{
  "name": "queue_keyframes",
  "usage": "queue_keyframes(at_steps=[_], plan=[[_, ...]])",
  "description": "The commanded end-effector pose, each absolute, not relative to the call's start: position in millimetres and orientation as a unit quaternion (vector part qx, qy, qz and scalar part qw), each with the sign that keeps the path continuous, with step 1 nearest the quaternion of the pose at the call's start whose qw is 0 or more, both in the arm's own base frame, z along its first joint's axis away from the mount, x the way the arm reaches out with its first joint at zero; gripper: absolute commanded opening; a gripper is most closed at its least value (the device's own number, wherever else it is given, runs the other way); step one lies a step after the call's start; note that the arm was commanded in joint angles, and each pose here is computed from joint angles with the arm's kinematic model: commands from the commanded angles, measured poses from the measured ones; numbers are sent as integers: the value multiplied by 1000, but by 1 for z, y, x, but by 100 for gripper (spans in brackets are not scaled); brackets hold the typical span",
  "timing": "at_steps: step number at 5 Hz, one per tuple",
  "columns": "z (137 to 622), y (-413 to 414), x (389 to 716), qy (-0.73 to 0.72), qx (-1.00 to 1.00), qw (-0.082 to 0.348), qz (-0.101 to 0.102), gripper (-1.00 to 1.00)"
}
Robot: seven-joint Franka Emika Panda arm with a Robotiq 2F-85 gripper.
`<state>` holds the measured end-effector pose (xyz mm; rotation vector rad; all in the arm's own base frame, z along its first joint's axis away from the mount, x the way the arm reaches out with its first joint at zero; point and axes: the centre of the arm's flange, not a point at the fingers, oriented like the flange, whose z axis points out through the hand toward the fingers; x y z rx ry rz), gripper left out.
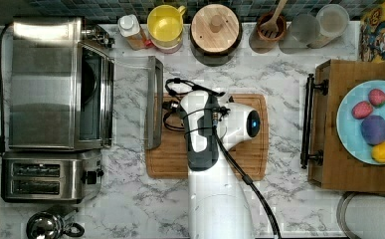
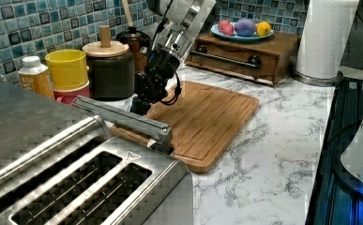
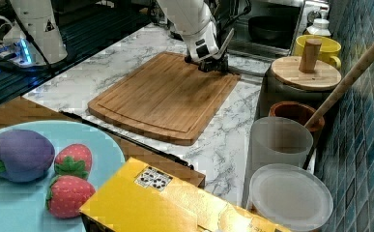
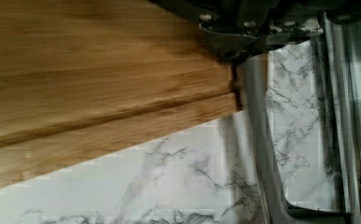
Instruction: Close the oven.
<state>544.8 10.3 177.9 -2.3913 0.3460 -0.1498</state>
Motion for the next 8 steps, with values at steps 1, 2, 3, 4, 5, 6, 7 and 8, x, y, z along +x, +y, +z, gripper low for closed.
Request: queue_keyframes(at_steps=[1, 2, 3, 4, 5, 6, 7, 8], plan=[[270, 57, 599, 54, -919, 364, -139, -100], [274, 58, 602, 54, -919, 368, -131, -100], [289, 58, 601, 35, -913, 387, -125, -100], [287, 65, 593, 30, -912, 385, -138, -100], [280, 74, 600, 19, -915, 388, -110, -100], [288, 77, 592, 16, -912, 387, -137, -100], [280, 86, 604, 5, -920, 380, -90, -100], [276, 85, 602, 17, -914, 396, -90, -100]])
